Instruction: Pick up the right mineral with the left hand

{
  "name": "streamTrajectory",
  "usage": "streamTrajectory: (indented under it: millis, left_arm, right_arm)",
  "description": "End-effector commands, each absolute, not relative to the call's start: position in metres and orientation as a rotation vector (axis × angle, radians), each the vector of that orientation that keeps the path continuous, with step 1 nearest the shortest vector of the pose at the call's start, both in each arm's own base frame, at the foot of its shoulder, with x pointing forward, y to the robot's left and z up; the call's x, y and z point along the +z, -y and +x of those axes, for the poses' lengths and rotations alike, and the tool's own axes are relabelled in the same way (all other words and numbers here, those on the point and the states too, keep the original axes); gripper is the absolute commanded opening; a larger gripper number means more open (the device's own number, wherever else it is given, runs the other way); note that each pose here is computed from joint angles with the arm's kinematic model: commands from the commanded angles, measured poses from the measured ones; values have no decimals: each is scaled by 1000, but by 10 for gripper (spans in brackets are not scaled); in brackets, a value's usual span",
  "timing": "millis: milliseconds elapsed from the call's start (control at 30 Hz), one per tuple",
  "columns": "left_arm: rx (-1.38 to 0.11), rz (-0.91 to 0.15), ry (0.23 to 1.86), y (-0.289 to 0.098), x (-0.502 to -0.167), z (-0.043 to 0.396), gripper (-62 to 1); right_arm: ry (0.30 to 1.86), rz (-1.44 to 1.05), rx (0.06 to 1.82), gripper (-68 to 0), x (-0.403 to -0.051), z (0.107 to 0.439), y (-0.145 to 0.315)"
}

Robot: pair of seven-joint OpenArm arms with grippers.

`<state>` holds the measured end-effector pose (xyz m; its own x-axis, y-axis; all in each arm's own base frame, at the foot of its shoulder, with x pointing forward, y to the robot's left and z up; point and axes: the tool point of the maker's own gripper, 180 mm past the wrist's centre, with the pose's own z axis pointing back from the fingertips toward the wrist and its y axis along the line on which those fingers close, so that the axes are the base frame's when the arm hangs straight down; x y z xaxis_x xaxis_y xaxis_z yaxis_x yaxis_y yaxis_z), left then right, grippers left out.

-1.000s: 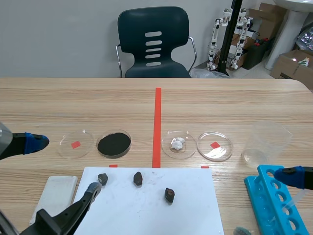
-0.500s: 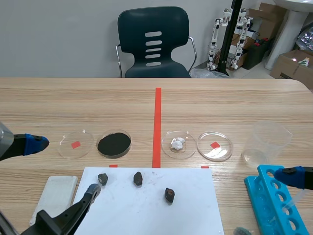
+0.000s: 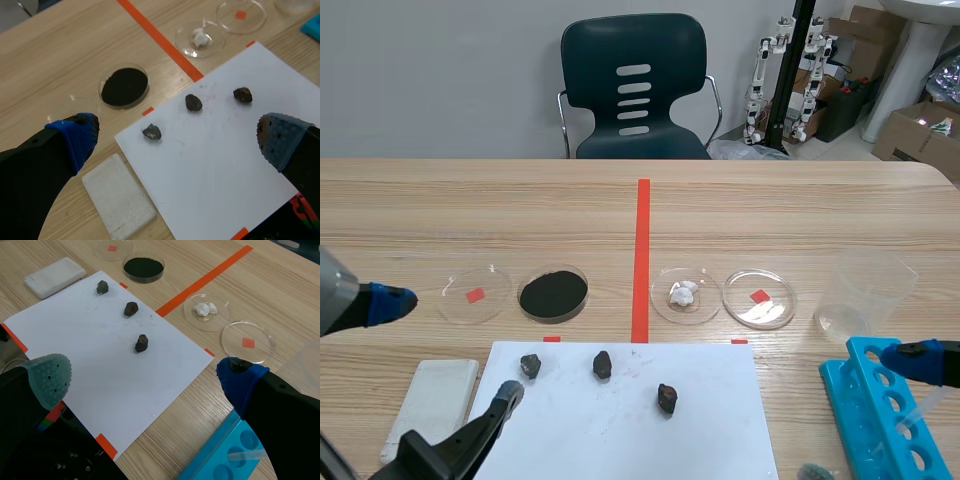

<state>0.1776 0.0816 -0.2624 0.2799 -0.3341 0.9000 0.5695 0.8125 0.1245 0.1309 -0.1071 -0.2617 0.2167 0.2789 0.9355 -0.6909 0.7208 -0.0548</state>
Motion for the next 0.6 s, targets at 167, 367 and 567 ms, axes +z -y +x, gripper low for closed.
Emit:
streamTrajectory:
  millis: [167, 367, 567]
  left_arm:
    - [-534, -200, 985, -82, -283, 187, 14]
    - [-465, -191, 900, -72, -294, 195, 14]
    - [-400, -209, 803, -55, -310, 198, 14]
  right_arm:
    - [1200, 426, 690, -71, -255, 134, 106]
    - [1200, 426, 690, -71, -255, 134, 106]
    - [1200, 426, 690, -71, -255, 134, 106]
